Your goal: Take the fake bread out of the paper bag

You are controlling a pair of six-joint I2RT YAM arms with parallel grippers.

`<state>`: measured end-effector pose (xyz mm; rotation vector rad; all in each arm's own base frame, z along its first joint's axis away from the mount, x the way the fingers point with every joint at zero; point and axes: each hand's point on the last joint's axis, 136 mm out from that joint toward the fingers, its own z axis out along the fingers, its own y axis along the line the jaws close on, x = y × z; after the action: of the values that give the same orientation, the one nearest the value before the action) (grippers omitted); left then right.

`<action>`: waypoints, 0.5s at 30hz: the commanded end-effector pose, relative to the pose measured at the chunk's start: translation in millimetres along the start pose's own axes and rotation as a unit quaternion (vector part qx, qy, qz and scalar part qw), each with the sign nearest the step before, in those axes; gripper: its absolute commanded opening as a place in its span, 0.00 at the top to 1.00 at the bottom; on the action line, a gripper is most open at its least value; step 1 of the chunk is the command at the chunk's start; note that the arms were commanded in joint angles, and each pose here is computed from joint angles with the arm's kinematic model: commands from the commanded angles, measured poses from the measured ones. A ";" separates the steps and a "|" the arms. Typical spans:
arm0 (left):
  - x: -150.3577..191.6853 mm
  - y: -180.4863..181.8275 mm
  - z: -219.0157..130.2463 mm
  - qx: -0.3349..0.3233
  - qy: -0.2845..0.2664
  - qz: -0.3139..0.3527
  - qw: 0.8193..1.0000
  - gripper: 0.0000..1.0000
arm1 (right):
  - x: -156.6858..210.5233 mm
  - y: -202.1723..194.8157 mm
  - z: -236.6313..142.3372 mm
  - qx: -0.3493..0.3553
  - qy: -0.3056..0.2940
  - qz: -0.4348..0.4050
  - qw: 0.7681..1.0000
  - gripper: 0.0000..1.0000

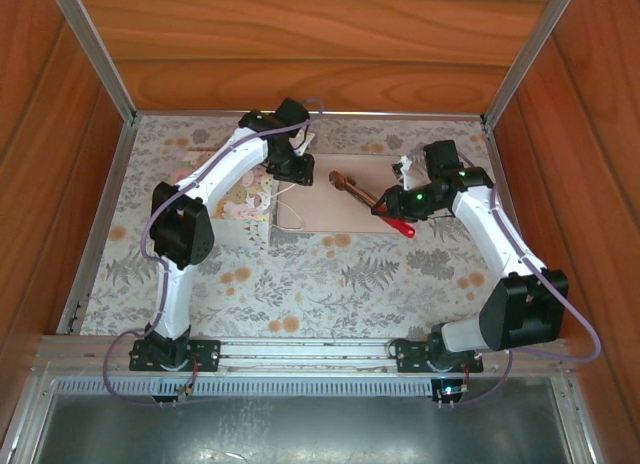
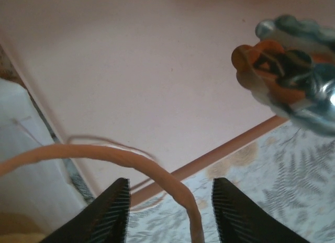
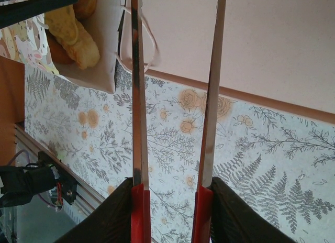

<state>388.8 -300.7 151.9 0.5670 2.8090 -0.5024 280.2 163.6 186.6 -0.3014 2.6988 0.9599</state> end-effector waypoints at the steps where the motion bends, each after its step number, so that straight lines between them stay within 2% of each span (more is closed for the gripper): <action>1: 3.9 -5.0 -13.2 -0.006 0.002 0.003 1.000 0.63 | 1.9 13.0 -4.3 -0.022 -0.008 -0.012 1.000 0.62; 6: 4.2 -8.9 -30.3 -0.003 -0.013 0.010 1.000 0.84 | 0.5 15.4 -1.5 -0.031 -0.007 -0.011 0.999 0.61; 11: 3.0 -10.9 -48.3 -0.004 -0.031 0.016 0.999 0.92 | 0.0 22.7 0.9 -0.046 -0.004 -0.019 0.999 0.61; 15: 11.8 -2.4 -67.0 -0.030 -0.045 0.022 0.998 0.95 | 1.9 28.4 5.0 -0.055 0.005 -0.023 0.998 0.61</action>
<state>378.9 -287.2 189.5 0.5638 2.7417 -0.4718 277.0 175.8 191.5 -0.3474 2.6719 1.0113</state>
